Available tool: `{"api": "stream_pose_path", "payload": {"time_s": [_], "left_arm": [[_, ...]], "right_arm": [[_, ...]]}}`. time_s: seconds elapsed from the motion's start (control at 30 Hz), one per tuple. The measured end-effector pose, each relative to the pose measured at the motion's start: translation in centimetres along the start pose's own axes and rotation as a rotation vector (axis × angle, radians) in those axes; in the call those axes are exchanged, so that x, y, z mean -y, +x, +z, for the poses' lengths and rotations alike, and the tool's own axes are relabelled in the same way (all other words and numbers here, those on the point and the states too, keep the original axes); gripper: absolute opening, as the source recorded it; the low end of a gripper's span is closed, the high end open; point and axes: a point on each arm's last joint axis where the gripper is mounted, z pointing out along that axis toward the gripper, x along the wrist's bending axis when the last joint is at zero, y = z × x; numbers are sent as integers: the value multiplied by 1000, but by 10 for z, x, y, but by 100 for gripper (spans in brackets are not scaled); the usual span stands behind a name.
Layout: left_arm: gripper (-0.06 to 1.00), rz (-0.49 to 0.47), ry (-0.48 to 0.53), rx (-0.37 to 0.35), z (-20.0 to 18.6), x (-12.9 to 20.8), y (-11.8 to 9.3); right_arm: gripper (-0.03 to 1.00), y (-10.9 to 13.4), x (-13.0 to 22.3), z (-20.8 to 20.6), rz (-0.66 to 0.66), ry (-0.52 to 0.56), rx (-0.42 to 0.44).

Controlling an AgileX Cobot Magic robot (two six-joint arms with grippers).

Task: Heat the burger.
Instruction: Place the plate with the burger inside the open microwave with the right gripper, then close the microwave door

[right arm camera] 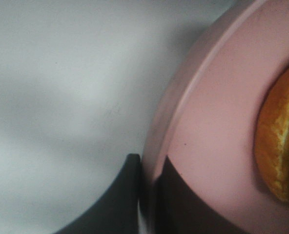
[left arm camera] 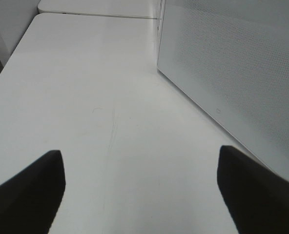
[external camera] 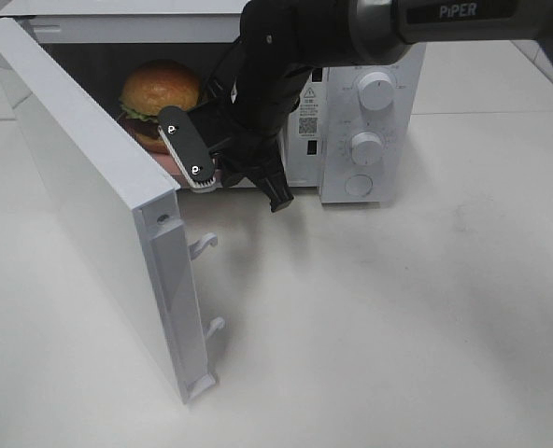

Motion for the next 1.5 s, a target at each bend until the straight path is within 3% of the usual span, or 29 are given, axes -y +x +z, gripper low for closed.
{"api": "stream_pose_path", "payload": {"time_s": [0.23,0.7,0.93,0.97,1.03,1.1,1.2,1.27,1.5], "left_arm": [[77,0,0,0,0,0,0],[77,0,0,-1,0,0,0],[77,2,0,-3,0,0,0],[77,2,0,-3,0,0,0],[77,2,0,-3,0,0,0],[77,2,0,-3,0,0,0],[77,2,0,-3,0,0,0],[77,2,0,-3,0,0,0],[77,2,0,-3,0,0,0]], "right_arm": [[4,-18,0,13,39,26,47],[6,-27,1,36,87,52,74],[22,-33,2,34,150,51,123],[31,-33,2,34,166,51,129],[35,-34,2,34,174,49,131],[49,-34,2,31,200,45,138],[53,-33,2,30,206,44,135],[63,-28,1,22,248,23,122],[69,-20,1,7,267,12,103]]}}
